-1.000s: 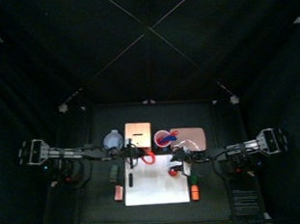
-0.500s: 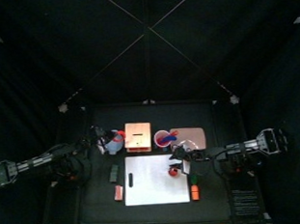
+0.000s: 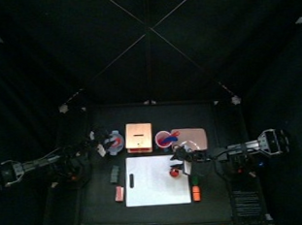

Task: Get the cutter from the drawer then cut the dough then place the extra dough in the bowl
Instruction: Place the extra dough in the bowl

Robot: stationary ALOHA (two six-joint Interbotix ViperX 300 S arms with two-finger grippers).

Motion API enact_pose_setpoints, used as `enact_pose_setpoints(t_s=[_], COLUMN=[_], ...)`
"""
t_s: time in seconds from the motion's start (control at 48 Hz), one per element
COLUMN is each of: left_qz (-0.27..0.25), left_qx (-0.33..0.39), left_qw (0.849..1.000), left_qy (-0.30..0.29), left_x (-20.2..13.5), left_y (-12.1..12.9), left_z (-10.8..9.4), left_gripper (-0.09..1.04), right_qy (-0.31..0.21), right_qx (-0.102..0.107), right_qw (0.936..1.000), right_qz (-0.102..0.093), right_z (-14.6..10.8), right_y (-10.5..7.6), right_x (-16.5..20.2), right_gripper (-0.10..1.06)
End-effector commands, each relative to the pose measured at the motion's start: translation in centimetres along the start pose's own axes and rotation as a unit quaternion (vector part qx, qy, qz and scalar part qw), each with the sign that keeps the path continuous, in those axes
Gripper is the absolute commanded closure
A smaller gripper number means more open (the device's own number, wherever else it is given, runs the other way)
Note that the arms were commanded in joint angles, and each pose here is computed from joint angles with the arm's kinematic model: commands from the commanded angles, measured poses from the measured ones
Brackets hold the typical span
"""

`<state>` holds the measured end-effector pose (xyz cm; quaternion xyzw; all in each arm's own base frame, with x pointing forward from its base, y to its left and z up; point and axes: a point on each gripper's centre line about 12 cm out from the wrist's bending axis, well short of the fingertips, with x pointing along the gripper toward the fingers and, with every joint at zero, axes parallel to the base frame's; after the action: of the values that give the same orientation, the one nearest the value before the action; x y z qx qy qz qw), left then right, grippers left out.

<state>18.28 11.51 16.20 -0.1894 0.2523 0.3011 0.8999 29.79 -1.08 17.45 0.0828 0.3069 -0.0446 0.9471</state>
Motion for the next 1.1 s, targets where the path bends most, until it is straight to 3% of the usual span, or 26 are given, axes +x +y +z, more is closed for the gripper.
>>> enact_pose_setpoints(t_s=[0.021, 0.229, 0.396, 1.104], left_qz=[0.006, 0.022, 0.019, 0.007], left_qx=[-0.113, -0.25, -0.297, -0.272], left_qw=[0.993, 0.968, 0.955, 0.962], left_qy=[-0.015, -0.011, -0.004, 0.005], left_x=[0.3, 0.3, 0.2, 0.2], left_y=[0.0, 0.7, 0.5, -0.1], left_z=[1.2, 0.5, 0.3, 0.0], left_gripper=[0.01, 0.01, 0.01, 0.01], right_qy=[-0.014, -0.011, -0.01, -0.002], right_qx=[0.003, 0.003, 0.005, 0.009], right_qw=[0.9999, 0.9999, 0.9999, 1.0], right_qz=[0.002, 0.002, 0.001, 0.002], right_z=[0.8, 0.6, 0.6, 0.4], right_y=[0.2, 0.1, 0.1, 0.2], right_x=[-0.2, -0.2, -0.2, 0.2], right_gripper=[0.17, 0.17, 0.17, 0.17])
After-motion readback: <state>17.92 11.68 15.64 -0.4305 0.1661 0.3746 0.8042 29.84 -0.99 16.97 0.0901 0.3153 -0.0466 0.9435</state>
